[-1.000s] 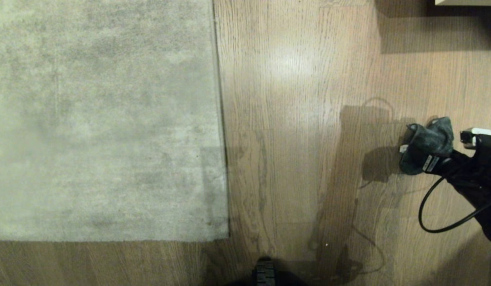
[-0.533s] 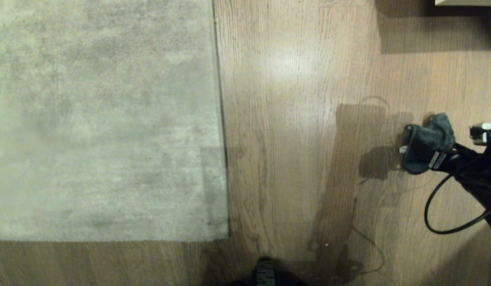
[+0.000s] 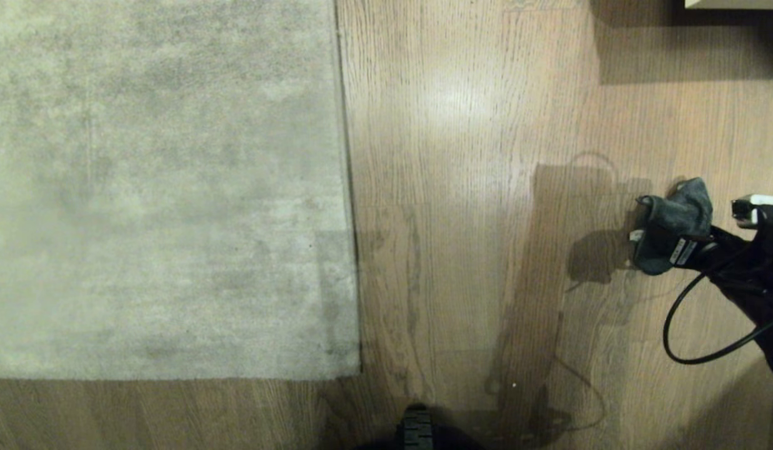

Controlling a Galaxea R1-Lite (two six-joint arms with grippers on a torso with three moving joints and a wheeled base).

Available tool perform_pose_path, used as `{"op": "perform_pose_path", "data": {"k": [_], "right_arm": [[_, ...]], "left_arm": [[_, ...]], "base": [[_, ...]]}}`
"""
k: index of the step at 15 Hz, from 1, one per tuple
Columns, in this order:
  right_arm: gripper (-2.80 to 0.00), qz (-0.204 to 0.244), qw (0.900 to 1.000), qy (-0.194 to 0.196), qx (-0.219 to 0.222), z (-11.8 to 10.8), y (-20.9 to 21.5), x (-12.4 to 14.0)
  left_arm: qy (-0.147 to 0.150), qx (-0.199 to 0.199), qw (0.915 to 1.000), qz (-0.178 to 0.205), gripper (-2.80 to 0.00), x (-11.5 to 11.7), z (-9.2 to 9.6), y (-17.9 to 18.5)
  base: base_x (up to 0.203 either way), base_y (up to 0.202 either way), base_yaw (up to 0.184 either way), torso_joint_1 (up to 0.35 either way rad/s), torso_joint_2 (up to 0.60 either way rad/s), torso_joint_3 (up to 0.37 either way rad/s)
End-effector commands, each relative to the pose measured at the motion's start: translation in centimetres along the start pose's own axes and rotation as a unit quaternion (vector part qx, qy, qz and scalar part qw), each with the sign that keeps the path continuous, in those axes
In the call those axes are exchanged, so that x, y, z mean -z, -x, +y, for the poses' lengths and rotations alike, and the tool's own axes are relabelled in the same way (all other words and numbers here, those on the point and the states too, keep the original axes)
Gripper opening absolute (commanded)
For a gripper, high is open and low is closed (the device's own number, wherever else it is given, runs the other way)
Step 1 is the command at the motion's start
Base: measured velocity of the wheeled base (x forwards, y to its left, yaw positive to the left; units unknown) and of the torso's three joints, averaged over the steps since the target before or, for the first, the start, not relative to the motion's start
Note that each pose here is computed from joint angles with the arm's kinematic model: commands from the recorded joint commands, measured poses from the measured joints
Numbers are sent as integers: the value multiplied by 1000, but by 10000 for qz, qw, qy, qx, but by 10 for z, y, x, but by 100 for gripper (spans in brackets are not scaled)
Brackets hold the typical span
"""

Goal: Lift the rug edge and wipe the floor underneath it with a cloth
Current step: Pick up the rag

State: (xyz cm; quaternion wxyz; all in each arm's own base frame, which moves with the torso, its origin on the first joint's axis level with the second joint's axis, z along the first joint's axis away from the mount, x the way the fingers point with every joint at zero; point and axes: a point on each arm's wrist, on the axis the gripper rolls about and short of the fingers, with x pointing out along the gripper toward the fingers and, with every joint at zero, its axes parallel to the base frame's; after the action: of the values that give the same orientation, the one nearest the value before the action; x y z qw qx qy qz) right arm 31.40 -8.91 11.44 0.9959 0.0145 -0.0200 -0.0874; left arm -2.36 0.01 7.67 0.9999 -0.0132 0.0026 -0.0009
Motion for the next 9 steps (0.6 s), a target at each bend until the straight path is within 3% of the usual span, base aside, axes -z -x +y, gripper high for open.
{"op": "perform_pose_path", "data": {"k": [1,2,3,9], "right_arm": [[0,7,10000,9,-4,-2,-11,8],[0,-29,10000,14,-5,-2,-15,10],[-280,-107,9999,18,-5,-2,-16,11],[-280,-281,9996,-12,-8,-3,-13,4]], "left_arm": [[6,-2,10000,2,-280,0,0,0],[6,-2,10000,12,-280,0,0,0],[6,-2,10000,7,-280,0,0,0],[1,-2,10000,11,-280,0,0,0]], "base": [[0,0,0,0,0,0],[0,0,0,0,0,0],[0,0,0,0,0,0],[0,0,0,0,0,0]]}}
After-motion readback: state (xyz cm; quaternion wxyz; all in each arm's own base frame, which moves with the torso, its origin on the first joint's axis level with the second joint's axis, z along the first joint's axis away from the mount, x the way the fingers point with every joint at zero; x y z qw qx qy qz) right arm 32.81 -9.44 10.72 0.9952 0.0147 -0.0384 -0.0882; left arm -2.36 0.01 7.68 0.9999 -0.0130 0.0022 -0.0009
